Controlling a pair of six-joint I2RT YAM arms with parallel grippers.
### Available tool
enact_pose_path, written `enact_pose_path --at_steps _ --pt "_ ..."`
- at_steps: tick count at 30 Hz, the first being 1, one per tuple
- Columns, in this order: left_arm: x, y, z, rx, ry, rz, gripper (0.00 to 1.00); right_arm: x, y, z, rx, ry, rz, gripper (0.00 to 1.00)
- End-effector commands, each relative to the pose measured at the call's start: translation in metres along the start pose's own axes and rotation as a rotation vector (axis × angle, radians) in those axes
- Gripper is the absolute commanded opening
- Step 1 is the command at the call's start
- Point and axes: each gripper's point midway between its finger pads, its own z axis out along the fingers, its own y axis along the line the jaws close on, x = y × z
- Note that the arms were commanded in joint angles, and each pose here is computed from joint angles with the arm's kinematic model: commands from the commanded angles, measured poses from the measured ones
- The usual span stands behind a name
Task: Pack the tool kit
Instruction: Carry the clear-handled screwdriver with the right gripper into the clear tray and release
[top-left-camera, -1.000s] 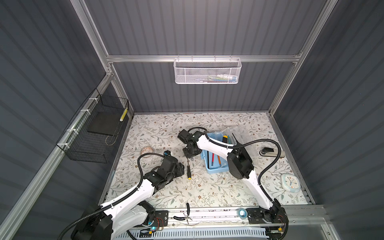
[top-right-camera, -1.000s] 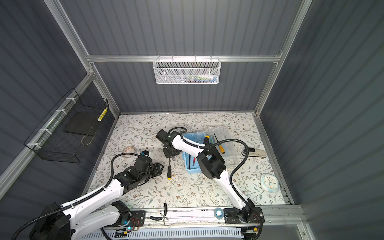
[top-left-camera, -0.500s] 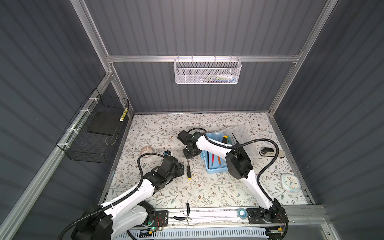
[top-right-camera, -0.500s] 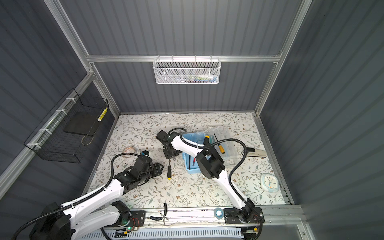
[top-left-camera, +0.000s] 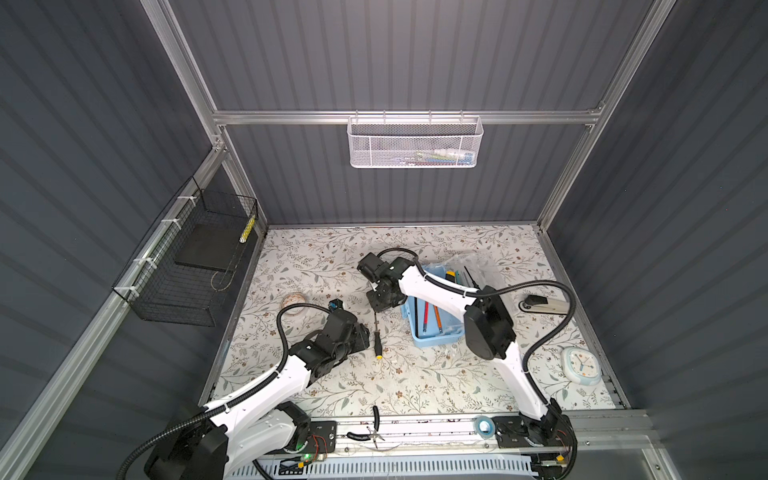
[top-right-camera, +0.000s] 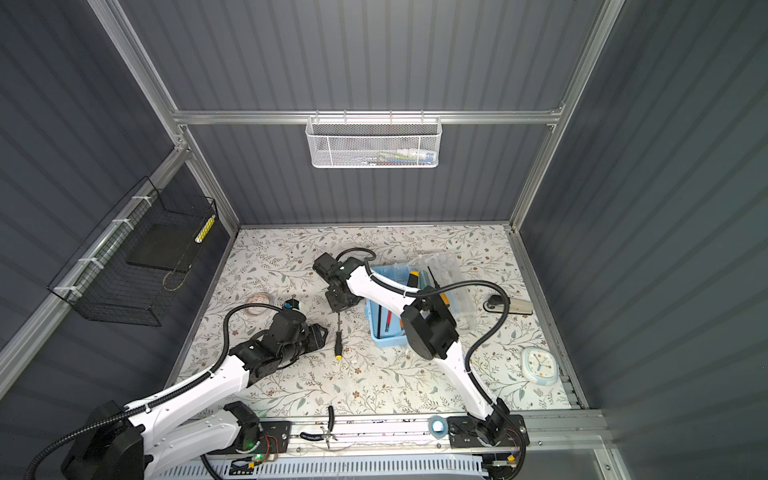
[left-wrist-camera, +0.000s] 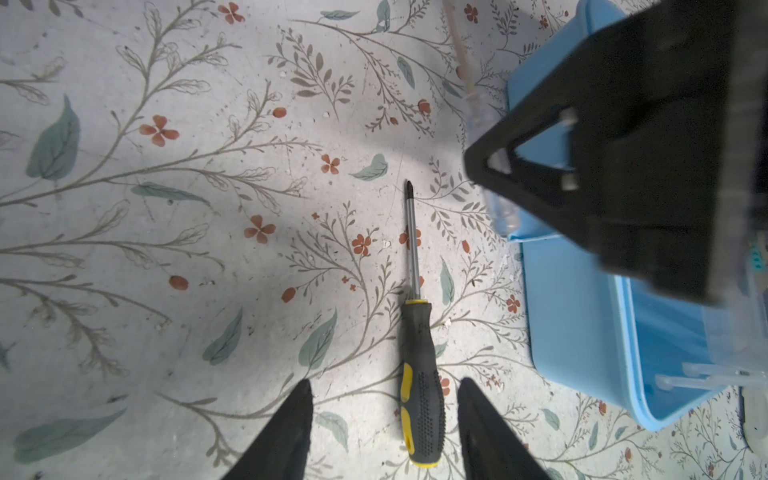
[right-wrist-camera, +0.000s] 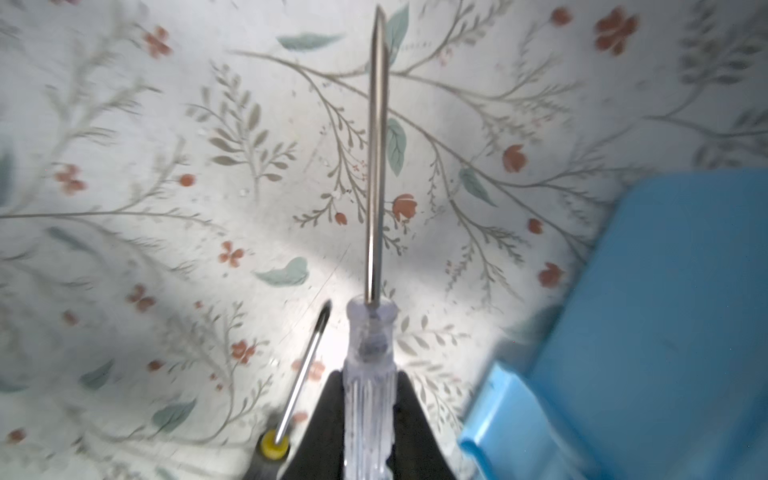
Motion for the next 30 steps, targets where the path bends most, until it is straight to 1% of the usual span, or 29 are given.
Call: enact_pose_path --at_steps 1,5,9,12,14,17,20,24,27,30 --pt "-0.012 -0.007 -0.003 0.000 -0.025 0.026 0.57 -0.016 -0.029 -0.068 0.042 -0.114 0.003 0.00" --pt "-0.017 -0.010 -0.004 0.003 -0.032 0.038 0.57 0.000 -0.089 -0.118 0.150 -0.164 0.041 0.00" --pt "-0.019 -0.013 -0.001 0.003 -0.031 0.051 0.57 0.032 -0.156 -0.160 0.288 -0.179 0.108 0.00" --pt "-0.018 -0.015 0.003 0.009 -0.025 0.054 0.57 0.063 -0.203 -0.182 0.386 -0.172 0.168 0.00" --pt "-0.017 -0.016 0.006 0.014 -0.015 0.054 0.57 0.083 -0.227 -0.190 0.413 -0.163 0.214 0.00" --pt "-0.016 -0.019 0.011 0.019 -0.003 0.059 0.57 0.108 -0.252 -0.193 0.440 -0.157 0.260 0.00" --pt "-0.017 -0.022 0.013 0.025 0.002 0.064 0.57 0.120 -0.265 -0.189 0.461 -0.159 0.301 0.00" --pt "-0.019 -0.026 0.012 0.034 -0.002 0.069 0.57 0.130 -0.275 -0.166 0.478 -0.086 0.327 0.00" --pt "-0.020 -0.026 0.012 0.030 -0.003 0.076 0.57 0.129 -0.279 -0.150 0.488 -0.078 0.327 0.00" --pt "-0.020 -0.025 0.012 0.027 0.000 0.077 0.57 0.133 -0.290 -0.136 0.538 -0.049 0.327 0.00"
